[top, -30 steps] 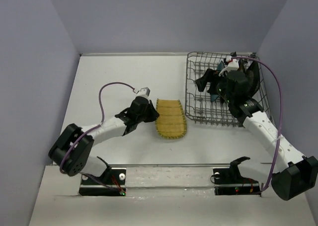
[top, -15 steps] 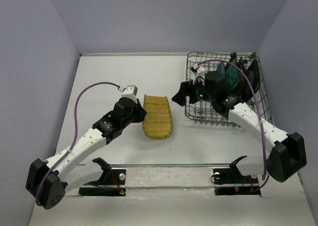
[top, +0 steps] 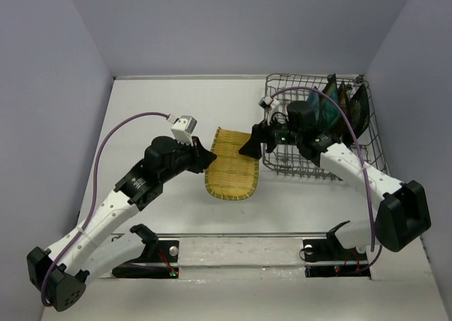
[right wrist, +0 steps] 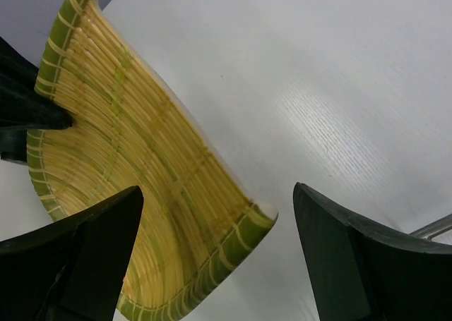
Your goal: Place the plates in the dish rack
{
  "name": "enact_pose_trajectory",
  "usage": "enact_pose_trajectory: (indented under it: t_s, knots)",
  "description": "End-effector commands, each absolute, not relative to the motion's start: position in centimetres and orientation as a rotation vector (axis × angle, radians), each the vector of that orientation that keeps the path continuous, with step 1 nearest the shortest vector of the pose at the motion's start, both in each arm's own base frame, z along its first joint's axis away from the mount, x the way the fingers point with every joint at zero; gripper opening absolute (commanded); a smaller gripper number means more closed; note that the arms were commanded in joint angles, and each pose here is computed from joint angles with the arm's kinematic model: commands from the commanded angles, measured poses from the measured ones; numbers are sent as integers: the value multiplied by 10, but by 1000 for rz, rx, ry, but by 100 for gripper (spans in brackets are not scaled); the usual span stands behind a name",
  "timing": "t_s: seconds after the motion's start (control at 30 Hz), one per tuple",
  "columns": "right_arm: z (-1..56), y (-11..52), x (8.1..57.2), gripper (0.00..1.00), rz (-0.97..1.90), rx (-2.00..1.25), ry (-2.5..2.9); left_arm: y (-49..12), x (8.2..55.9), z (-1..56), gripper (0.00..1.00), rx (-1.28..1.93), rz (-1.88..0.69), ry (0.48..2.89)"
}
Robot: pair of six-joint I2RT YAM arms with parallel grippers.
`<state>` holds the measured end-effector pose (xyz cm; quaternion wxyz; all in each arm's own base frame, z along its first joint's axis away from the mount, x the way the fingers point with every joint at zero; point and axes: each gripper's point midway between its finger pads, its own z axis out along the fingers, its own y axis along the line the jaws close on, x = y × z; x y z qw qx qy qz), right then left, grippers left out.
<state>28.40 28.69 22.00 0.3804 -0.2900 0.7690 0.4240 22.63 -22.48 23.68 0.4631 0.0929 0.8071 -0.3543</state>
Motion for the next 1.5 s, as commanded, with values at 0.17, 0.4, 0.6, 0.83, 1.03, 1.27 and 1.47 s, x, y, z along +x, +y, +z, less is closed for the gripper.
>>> enact_pose_trajectory:
  t_s: [0.17,0.4,0.6,0.83,1.03,1.27,1.47]
  knots:
    - [258,310,248,16,1382,-908,1712,-230,211,326,9,311,-1008,1703]
    - [296,306,255,7,1347,-795,1661,-210,218,326,79,254,-885,1721]
    - [369,265,308,7,1050,-404,1603,-164,223,340,99,148,-665,1694]
    - [398,184,358,7,583,9,1610,-131,229,313,99,62,-495,1700]
    - [335,246,353,7,766,-328,1825,-147,238,287,99,118,-492,1783]
    - [320,256,345,7,845,-361,1818,-187,248,233,99,154,-581,2019]
    - [313,262,321,7,940,-433,1806,-190,254,192,99,-73,-652,2062]
